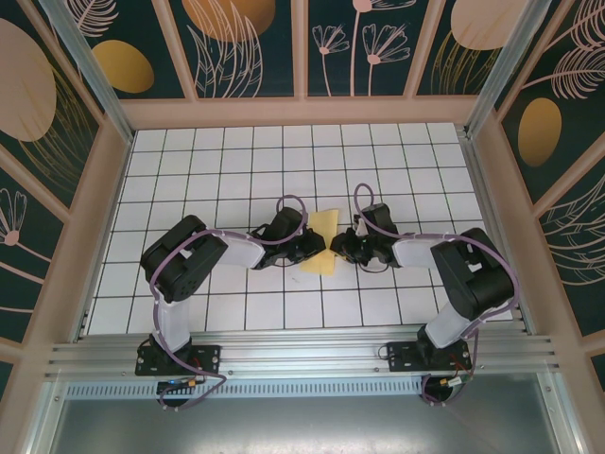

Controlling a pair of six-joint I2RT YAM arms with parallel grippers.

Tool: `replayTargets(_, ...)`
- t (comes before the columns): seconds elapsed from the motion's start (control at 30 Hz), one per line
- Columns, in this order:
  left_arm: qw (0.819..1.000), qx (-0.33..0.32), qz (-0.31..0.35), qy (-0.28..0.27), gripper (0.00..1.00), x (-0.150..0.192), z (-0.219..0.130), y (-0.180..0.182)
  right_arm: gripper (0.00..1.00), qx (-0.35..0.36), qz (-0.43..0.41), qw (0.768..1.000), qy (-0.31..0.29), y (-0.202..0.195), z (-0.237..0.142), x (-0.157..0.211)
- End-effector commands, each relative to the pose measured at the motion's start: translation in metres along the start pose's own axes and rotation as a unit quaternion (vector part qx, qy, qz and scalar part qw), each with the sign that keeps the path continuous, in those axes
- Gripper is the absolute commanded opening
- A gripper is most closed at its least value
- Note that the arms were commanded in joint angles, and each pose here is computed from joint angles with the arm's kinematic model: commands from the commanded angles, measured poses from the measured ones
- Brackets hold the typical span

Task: Fold a paper plane with a square sheet of paper (pick it up from the middle)
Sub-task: Turn over the paper at the center of the table.

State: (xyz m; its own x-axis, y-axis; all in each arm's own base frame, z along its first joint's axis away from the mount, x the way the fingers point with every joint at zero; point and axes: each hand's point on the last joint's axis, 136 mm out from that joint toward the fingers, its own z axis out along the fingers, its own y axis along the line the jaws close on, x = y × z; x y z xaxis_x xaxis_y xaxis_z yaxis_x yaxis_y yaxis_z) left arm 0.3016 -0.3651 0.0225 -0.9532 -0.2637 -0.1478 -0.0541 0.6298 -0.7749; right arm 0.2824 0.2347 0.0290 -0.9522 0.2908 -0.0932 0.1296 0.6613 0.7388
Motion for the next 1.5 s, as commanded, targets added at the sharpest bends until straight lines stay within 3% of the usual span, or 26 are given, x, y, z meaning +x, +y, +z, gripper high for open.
replayTargets(0.0, 1.000, 0.011, -0.002, -0.019, 0.16, -0.010, -0.006, -0.013, 0.19, -0.014, -0.012, 1.000, 0.005, 0.003, 0.003, 0.001)
replayTargets(0.17, 0.999, 0.022, 0.001, -0.028, 0.18, -0.014, -0.013, -0.024, 0.08, -0.008, -0.021, 1.000, 0.002, 0.003, -0.001, -0.001)
replayTargets(0.27, 0.998, 0.037, 0.010, -0.047, 0.25, -0.021, -0.027, -0.040, 0.02, -0.001, -0.035, 0.999, -0.005, 0.009, -0.011, -0.005)
replayTargets(0.33, 0.996, 0.042, 0.009, -0.075, 0.34, -0.030, -0.044, -0.051, 0.02, 0.019, -0.049, 0.998, -0.020, 0.014, -0.023, -0.011)
replayTargets(0.5, 0.982, 0.008, 0.020, -0.187, 0.42, -0.058, -0.107, -0.056, 0.01, 0.150, -0.099, 0.980, -0.089, 0.020, -0.070, -0.033)
replayTargets(0.57, 0.976, -0.013, 0.014, -0.218, 0.44, -0.065, -0.128, -0.045, 0.02, 0.235, -0.128, 0.956, -0.122, 0.021, -0.093, -0.042)
replayTargets(0.7, 0.963, -0.053, -0.006, -0.265, 0.46, -0.074, -0.164, -0.015, 0.02, 0.419, -0.175, 0.875, -0.168, 0.024, -0.135, -0.047)
replayTargets(0.8, 0.949, -0.067, -0.022, -0.307, 0.46, -0.077, -0.190, 0.001, 0.02, 0.490, -0.216, 0.826, -0.175, 0.035, -0.140, -0.044)
replayTargets(0.93, 0.927, -0.087, -0.049, -0.361, 0.46, -0.079, -0.223, 0.022, 0.02, 0.578, -0.269, 0.756, -0.149, 0.035, -0.114, -0.033)
replayTargets(1.03, 0.909, -0.100, -0.064, -0.398, 0.46, -0.078, -0.247, 0.034, 0.05, 0.600, -0.306, 0.729, -0.121, 0.039, -0.077, -0.017)
replayTargets(1.13, 0.889, -0.107, -0.079, -0.437, 0.45, -0.075, -0.274, 0.045, 0.06, 0.590, -0.336, 0.729, -0.085, 0.044, -0.027, 0.006)
replayTargets(1.23, 0.871, -0.106, -0.091, -0.471, 0.44, -0.071, -0.299, 0.052, 0.10, 0.563, -0.349, 0.747, -0.054, 0.050, 0.016, 0.028)
replayTargets(1.37, 0.857, -0.109, -0.093, -0.494, 0.44, -0.066, -0.321, 0.060, 0.16, 0.495, -0.343, 0.798, 0.002, 0.056, 0.062, 0.058)
replayTargets(1.47, 0.860, -0.106, -0.085, -0.492, 0.44, -0.063, -0.324, 0.059, 0.31, 0.448, -0.328, 0.832, 0.005, 0.073, 0.069, 0.065)
